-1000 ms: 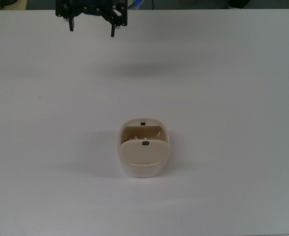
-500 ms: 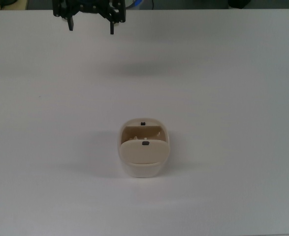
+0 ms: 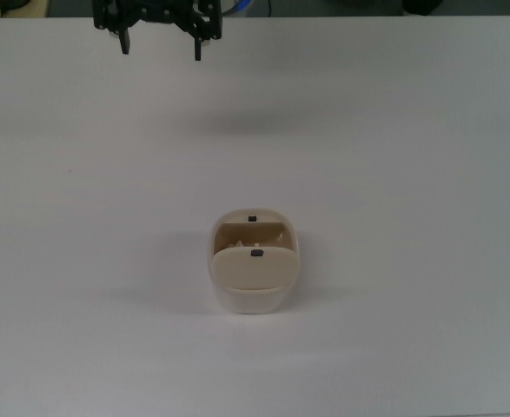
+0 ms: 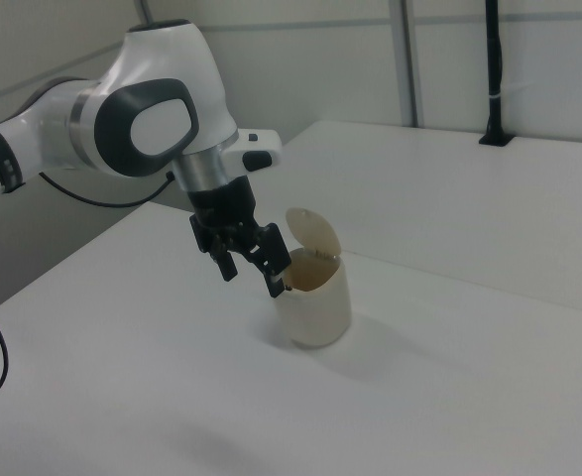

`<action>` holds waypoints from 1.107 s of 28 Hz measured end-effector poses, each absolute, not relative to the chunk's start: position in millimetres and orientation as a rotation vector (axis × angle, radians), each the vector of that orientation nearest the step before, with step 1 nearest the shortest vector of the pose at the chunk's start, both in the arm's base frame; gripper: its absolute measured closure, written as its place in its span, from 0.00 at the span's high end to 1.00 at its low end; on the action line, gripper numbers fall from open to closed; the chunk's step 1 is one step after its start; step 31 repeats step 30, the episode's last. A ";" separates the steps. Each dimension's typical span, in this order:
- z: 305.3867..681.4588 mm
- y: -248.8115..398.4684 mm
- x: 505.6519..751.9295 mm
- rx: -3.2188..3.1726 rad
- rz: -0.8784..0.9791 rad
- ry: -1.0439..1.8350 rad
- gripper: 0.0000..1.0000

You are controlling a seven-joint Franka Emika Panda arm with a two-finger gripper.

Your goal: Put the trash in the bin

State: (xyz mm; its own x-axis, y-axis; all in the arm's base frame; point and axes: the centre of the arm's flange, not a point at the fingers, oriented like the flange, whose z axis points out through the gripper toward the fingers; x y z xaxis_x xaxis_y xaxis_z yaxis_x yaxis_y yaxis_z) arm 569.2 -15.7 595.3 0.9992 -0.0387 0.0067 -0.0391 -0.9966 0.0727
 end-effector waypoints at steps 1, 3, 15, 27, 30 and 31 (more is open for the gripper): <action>595.2 -15.4 569.2 3.068 0.008 -0.059 1.00; 595.0 -14.6 569.3 3.069 0.008 -0.057 1.00; 593.5 -20.4 569.9 3.068 0.003 -0.072 1.00; 594.1 -30.1 569.5 3.067 0.004 -0.099 1.00; 594.2 -33.0 569.4 3.066 0.004 -0.107 1.00; 594.2 -33.0 569.4 3.066 0.004 -0.107 1.00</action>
